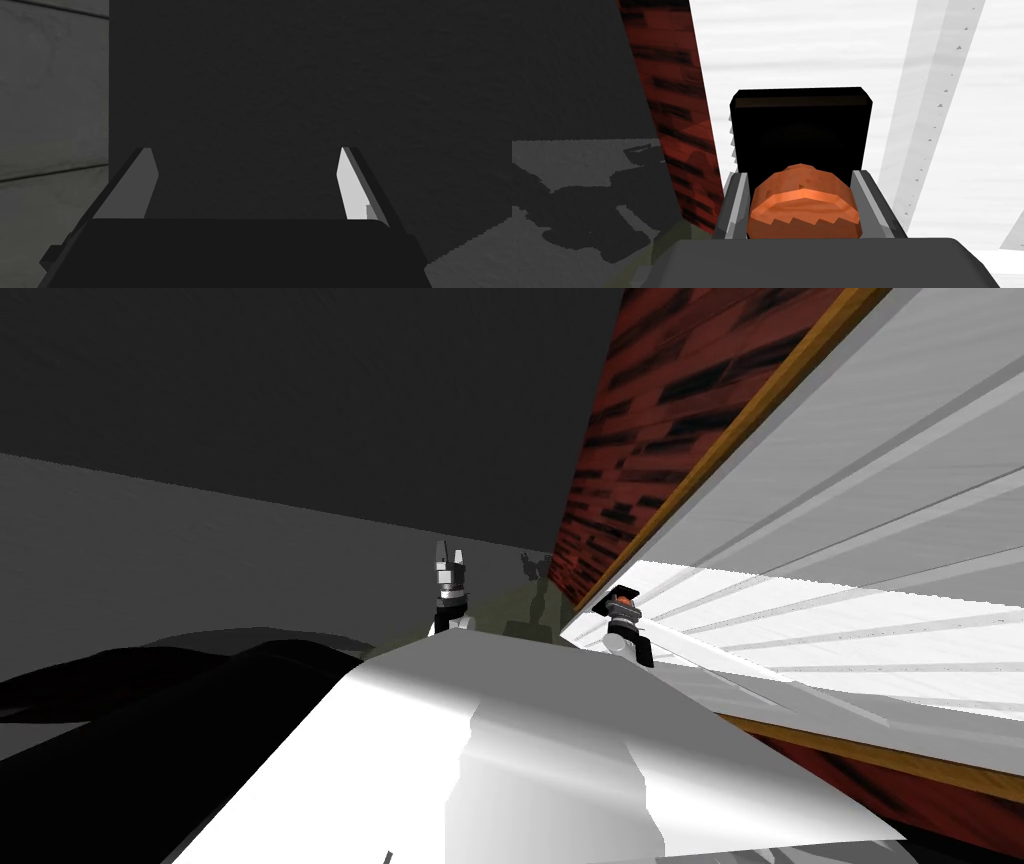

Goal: Pull the door open

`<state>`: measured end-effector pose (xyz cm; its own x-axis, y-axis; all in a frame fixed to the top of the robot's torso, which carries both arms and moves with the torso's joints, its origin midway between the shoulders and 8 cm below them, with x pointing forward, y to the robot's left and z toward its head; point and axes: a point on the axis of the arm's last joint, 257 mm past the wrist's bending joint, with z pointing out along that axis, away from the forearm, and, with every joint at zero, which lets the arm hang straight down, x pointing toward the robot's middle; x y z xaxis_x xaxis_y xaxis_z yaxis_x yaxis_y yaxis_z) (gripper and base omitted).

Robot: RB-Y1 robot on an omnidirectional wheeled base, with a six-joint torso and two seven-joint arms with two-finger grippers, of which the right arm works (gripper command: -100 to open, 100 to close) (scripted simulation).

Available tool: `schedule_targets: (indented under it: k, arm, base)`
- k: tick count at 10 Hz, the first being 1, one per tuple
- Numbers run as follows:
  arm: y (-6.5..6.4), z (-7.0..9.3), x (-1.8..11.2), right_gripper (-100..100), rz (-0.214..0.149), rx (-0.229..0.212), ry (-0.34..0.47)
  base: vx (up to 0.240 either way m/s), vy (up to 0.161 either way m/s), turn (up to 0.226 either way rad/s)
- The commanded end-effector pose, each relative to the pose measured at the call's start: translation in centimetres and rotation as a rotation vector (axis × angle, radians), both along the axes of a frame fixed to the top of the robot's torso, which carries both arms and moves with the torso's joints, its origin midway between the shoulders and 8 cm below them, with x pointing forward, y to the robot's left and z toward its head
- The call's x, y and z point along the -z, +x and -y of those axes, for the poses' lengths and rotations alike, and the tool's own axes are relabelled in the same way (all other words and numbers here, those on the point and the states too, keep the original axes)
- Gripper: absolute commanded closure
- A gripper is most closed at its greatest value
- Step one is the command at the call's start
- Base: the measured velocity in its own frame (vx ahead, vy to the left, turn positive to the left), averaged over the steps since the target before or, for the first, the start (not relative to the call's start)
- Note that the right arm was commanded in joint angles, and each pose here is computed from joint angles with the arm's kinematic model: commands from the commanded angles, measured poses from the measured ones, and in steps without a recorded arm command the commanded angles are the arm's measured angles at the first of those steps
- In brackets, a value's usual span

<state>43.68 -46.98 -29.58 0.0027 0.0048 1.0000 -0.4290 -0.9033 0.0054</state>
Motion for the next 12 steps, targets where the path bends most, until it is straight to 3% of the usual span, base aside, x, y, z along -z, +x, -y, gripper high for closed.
schedule_targets:
  k: [1,8,12]
  arm:
    - [0.0,-0.5,0.2,100,-0.002,-0.017,0.003]
    - [0.4,-2.6,0.0,100,0.002,-0.086,0.005]
    - [0.1,-2.9,0.2,100,-0.001,-0.108,0.004]
  base:
    - [-0.203,0.003,0.079]
    - [-0.204,-0.019,0.095]
    - [-0.159,-0.015,0.088]
